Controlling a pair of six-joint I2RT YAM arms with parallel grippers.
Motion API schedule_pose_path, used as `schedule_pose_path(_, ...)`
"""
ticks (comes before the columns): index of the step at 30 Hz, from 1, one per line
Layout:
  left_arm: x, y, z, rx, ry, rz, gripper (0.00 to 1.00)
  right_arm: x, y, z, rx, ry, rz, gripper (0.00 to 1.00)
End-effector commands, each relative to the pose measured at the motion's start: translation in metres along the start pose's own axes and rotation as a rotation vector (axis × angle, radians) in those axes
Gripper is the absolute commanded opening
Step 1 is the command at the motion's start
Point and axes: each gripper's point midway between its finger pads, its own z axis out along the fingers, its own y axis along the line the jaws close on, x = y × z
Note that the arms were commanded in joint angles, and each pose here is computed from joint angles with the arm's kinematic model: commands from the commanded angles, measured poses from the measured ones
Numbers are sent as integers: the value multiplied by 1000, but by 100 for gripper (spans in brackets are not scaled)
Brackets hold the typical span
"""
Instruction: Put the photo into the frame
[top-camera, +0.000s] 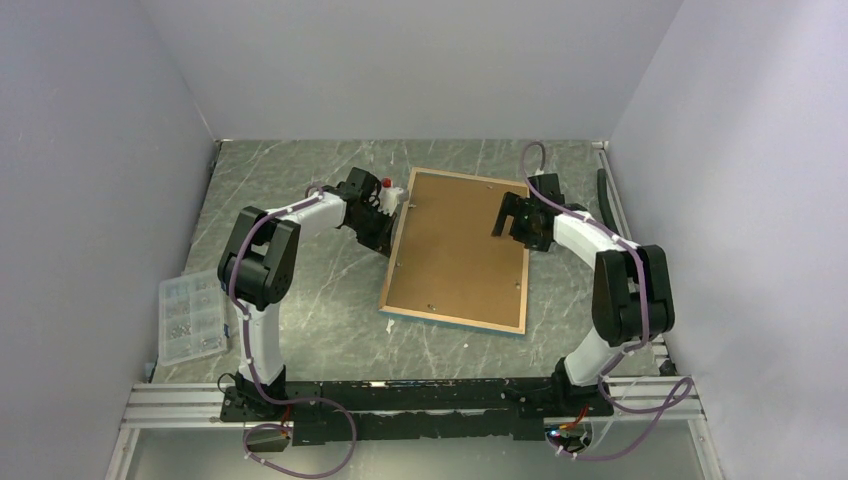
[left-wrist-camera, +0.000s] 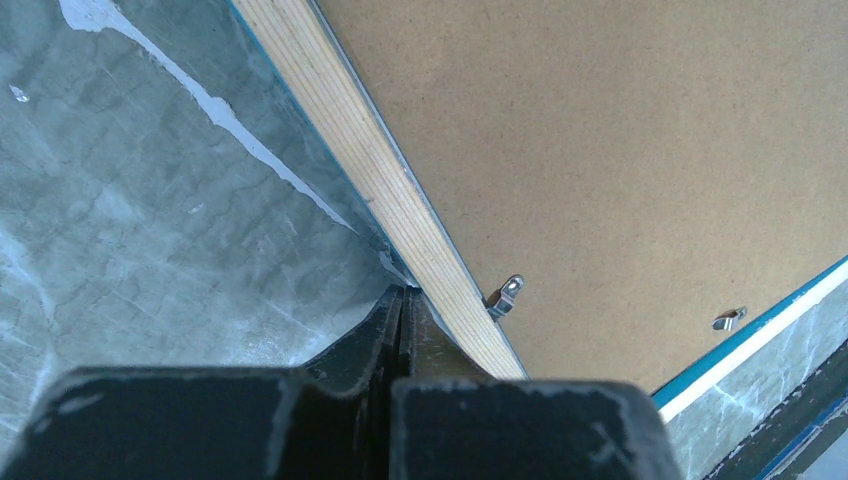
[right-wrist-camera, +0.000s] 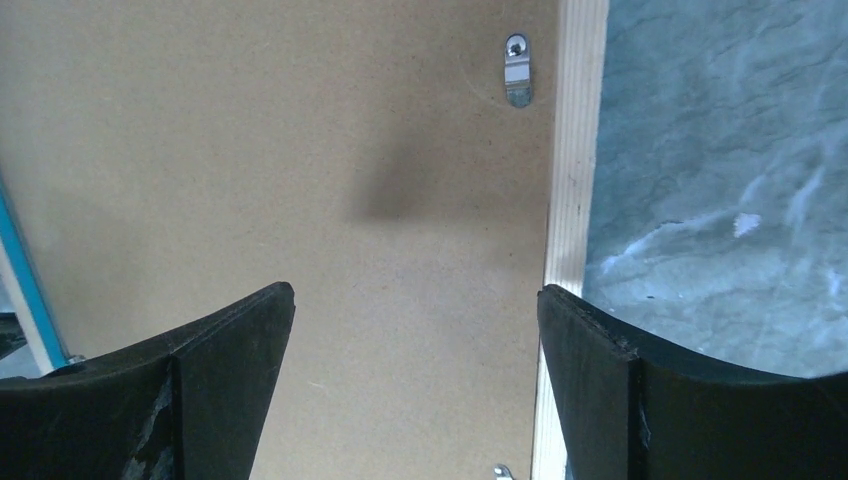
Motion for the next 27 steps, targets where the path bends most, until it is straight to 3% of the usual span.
schedule_pose_path(1,-26,-13,-14,17,-71,44,3,1,1,14,-18,2,19,95)
schedule_pose_path(13,-30,-8,-3,22,-70,33,3,21,5,29,-60,56,59,93)
schedule_pose_path(19,-37,-11,-20,19,-81,46,3,-6,19,0,-97,-31,46,93)
schedule_pose_path(25,-41,-6,-45,38,-104,21,4,-21,67,-41,-242,-121,-2,91)
schedule_pose_path(27,-38,-6,-51,57,-100,-2,11,-13,96,-51,-301,-129,-58,91)
